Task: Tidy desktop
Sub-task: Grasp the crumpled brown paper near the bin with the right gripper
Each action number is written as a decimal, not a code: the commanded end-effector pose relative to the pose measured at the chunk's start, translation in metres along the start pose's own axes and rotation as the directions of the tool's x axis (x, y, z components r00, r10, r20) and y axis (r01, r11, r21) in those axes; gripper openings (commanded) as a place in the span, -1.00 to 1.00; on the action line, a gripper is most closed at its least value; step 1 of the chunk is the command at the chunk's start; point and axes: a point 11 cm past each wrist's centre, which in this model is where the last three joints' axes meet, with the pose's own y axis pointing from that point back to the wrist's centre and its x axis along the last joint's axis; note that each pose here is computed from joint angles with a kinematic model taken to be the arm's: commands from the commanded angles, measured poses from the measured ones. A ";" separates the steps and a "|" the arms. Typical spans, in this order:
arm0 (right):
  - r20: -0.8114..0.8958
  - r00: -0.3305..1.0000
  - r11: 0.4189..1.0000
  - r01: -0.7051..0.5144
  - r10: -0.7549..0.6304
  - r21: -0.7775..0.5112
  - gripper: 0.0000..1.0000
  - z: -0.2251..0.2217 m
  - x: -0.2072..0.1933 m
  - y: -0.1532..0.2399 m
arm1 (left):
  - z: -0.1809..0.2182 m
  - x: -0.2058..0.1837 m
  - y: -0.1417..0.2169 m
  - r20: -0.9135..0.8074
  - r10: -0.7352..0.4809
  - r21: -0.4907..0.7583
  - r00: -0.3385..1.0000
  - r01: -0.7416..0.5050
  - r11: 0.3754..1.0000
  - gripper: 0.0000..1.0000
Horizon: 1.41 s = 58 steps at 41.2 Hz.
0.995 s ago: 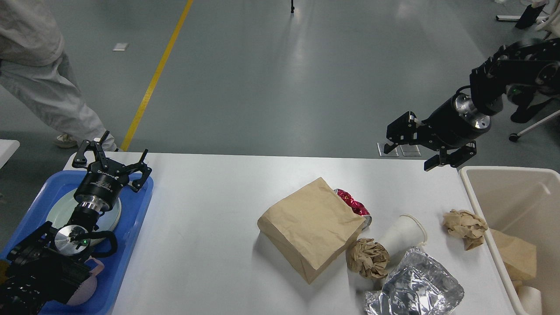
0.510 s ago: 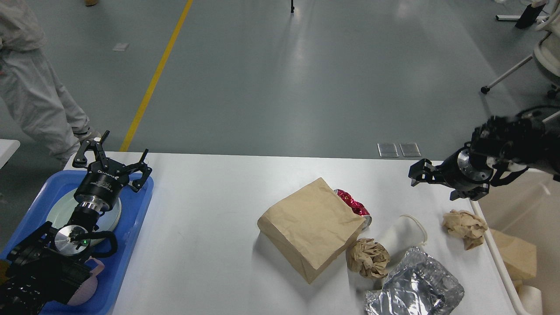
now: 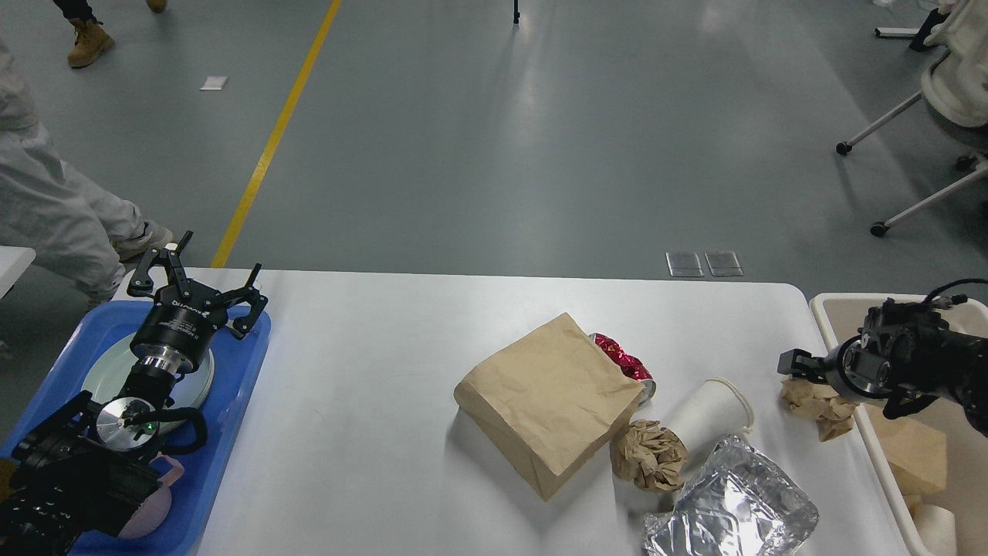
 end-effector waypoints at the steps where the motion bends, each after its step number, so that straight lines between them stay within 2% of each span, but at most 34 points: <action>1: 0.023 0.999 1.000 -0.027 0.027 -0.004 1.00 0.006 -0.010 -0.008 | 0.000 0.000 0.000 0.000 0.001 0.000 1.000 -0.001 1.000 0.92; 8: 0.049 0.999 1.000 -0.022 0.021 0.017 1.00 0.000 -0.013 -0.009 | 0.000 0.000 0.000 -0.001 0.000 -0.001 1.000 0.000 1.000 0.92; 13: 0.058 0.998 1.000 -0.014 0.012 0.028 0.89 -0.004 -0.016 -0.010 | 0.001 0.000 0.000 0.001 0.002 -0.001 1.000 -0.002 1.000 0.92; 14: 0.058 0.998 1.000 -0.008 0.006 0.029 0.78 -0.005 -0.018 -0.010 | 0.000 0.000 0.000 0.000 0.000 0.000 1.000 0.000 1.000 0.92; 15: 0.054 0.999 1.000 0.008 -0.009 0.031 0.44 -0.006 -0.022 -0.011 | 0.001 0.000 0.000 0.000 0.000 -0.001 1.000 0.000 1.000 0.92; 19: 0.051 0.997 0.998 0.057 -0.058 0.030 -0.42 -0.004 -0.037 -0.013 | 0.000 0.000 0.000 0.000 0.000 0.000 1.000 0.000 1.000 0.92; 20: 0.051 0.996 0.997 0.071 -0.073 0.029 -0.76 -0.003 -0.042 -0.014 | 0.000 0.000 0.000 0.000 0.000 0.000 1.000 0.000 1.000 0.92; 21: 0.052 0.996 0.997 0.074 -0.076 0.031 -0.93 -0.004 -0.043 -0.014 | 0.000 0.000 0.000 -0.001 -0.002 0.000 1.000 0.002 1.000 0.92; 22: 0.052 0.996 0.997 0.076 -0.077 0.031 -1.00 -0.004 -0.043 -0.014 | 0.000 0.000 0.000 0.000 0.000 0.000 1.000 0.000 1.000 0.92; 31: 0.114 0.992 0.998 0.041 -0.046 0.047 -1.00 0.002 -0.026 -0.007 | 0.000 0.000 0.000 -0.002 -0.002 -0.001 1.000 0.002 1.000 0.92; 40: 0.241 0.970 0.995 -0.041 0.018 0.091 -1.00 0.021 0.036 0.040 | 0.000 0.000 0.000 0.001 0.000 0.000 1.000 0.000 1.000 0.92; 44: 0.303 0.953 0.988 -0.039 -0.008 0.149 -1.00 0.028 0.052 0.078 | 0.000 0.000 0.000 -0.001 -0.002 0.000 1.000 0.002 1.000 0.92; 48: 0.336 0.940 0.964 -0.037 -0.056 0.265 -1.00 0.017 0.072 0.129 | 0.001 0.000 0.000 0.001 0.002 -0.001 1.000 -0.002 1.000 0.92; 52: 0.290 0.948 0.897 -0.009 -0.134 0.441 -1.00 -0.005 0.105 0.206 | 0.000 0.000 0.000 -0.002 0.000 -0.001 1.000 0.000 1.000 0.92; 55: 0.235 0.959 0.850 0.014 -0.161 0.526 -1.00 -0.016 0.123 0.250 | 0.000 0.000 0.000 0.000 0.000 0.000 1.000 0.000 1.000 0.92; 58: 0.219 0.962 0.835 0.016 -0.163 0.550 -1.00 -0.017 0.129 0.265 | 0.001 0.000 0.000 0.000 0.000 -0.002 1.000 0.000 1.000 0.92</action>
